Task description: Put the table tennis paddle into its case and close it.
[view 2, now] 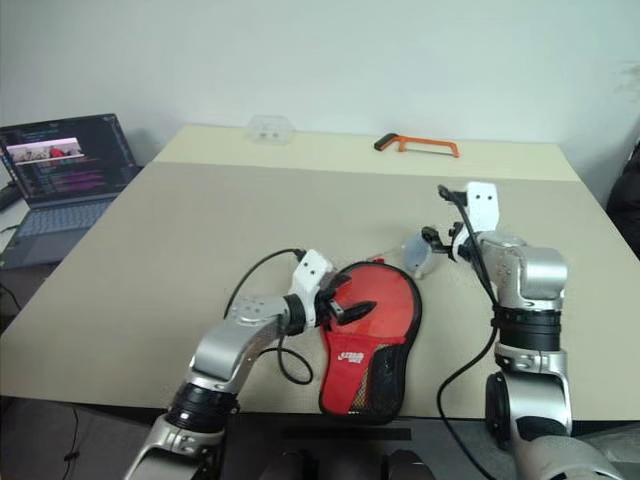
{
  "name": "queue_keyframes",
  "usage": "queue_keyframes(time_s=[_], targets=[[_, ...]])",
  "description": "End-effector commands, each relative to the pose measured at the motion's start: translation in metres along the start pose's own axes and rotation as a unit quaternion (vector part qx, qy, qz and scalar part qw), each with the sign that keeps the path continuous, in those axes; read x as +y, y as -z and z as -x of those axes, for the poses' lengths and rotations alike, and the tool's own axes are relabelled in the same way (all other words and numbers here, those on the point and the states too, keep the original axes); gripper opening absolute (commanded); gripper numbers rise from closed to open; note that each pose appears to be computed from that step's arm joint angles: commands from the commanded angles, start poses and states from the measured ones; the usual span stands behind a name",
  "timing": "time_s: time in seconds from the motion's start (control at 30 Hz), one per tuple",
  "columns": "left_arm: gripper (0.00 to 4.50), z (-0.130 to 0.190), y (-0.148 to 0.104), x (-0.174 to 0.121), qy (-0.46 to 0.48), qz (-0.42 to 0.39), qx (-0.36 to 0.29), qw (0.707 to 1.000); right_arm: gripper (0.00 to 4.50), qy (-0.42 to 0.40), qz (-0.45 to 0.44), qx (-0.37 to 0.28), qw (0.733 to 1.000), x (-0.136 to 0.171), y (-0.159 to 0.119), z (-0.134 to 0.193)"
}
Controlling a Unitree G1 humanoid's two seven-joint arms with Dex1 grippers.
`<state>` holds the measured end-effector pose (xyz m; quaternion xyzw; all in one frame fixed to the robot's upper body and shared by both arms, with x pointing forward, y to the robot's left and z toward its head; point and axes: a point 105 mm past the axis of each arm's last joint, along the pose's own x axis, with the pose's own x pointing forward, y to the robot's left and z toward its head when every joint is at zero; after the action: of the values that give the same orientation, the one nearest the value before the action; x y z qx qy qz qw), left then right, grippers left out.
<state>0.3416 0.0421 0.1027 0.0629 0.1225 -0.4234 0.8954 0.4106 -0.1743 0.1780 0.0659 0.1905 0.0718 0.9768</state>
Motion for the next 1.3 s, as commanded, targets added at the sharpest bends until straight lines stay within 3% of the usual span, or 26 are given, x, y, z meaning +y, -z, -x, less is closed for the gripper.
queue_keyframes(time_s=[0.03, 0.27, 0.57, 0.9, 1.07, 1.3], targets=[[4.46, -0.008, 0.001, -0.002, -0.017, 0.008, -0.005, 1.000, 4.50, 0.020, -0.022, -0.032, 0.999, 0.000, -0.016, -0.004], [4.46, -0.018, 0.001, -0.008, -0.016, 0.071, -0.018, 0.997, 4.50, -0.005, -0.049, -0.016, 0.999, 0.026, -0.007, -0.017], [4.46, -0.031, -0.002, -0.016, -0.006, 0.070, -0.006, 0.997, 4.50, -0.029, -0.058, 0.002, 0.998, 0.045, 0.003, -0.019], [4.46, -0.036, -0.005, -0.020, -0.009, 0.080, -0.020, 0.997, 4.50, -0.006, -0.094, 0.071, 0.993, 0.048, 0.047, -0.030], [4.50, -0.039, -0.006, -0.020, -0.008, 0.079, -0.018, 0.997, 3.32, 0.008, -0.109, 0.074, 0.991, 0.043, 0.054, -0.032], [4.50, -0.043, -0.006, -0.020, -0.008, 0.077, -0.014, 0.997, 1.28, 0.053, -0.111, 0.024, 0.992, 0.015, 0.028, -0.030]])
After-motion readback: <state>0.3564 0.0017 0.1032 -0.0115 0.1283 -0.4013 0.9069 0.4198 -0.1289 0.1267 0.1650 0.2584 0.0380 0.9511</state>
